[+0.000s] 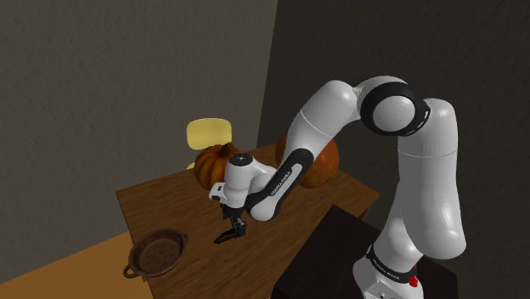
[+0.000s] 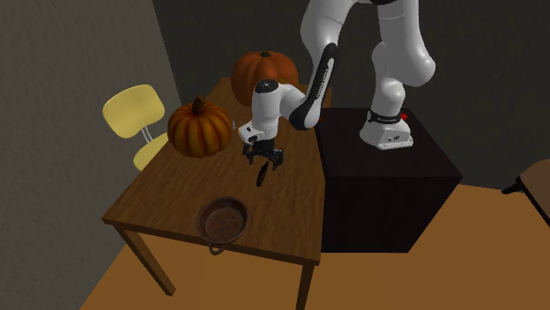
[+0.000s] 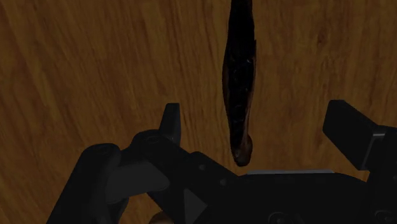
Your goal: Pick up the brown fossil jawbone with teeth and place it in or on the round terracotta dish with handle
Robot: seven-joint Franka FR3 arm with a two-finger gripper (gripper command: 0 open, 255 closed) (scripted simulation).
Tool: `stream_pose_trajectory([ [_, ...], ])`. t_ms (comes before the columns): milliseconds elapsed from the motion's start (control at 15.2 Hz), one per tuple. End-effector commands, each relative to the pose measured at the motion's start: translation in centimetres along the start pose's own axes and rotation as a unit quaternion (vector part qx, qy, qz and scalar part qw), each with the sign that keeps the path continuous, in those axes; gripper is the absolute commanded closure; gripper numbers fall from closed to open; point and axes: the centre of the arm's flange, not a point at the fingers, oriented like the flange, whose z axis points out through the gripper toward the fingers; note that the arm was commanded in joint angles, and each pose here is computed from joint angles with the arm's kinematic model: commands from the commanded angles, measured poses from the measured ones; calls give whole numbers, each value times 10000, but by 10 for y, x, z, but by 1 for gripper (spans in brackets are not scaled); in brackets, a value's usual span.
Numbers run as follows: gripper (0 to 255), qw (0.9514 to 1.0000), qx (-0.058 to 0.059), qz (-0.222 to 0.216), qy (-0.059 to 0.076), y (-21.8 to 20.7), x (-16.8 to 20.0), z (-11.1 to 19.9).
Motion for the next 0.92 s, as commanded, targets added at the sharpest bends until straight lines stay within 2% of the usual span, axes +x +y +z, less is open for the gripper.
stream_pose_trajectory([
  [0,0,9999,-8,-147,-16,0,6,14],
  [462,0,9999,-8,-148,-17,0,6,49],
  [858,0,9999,-8,-147,-16,1,6,48],
])
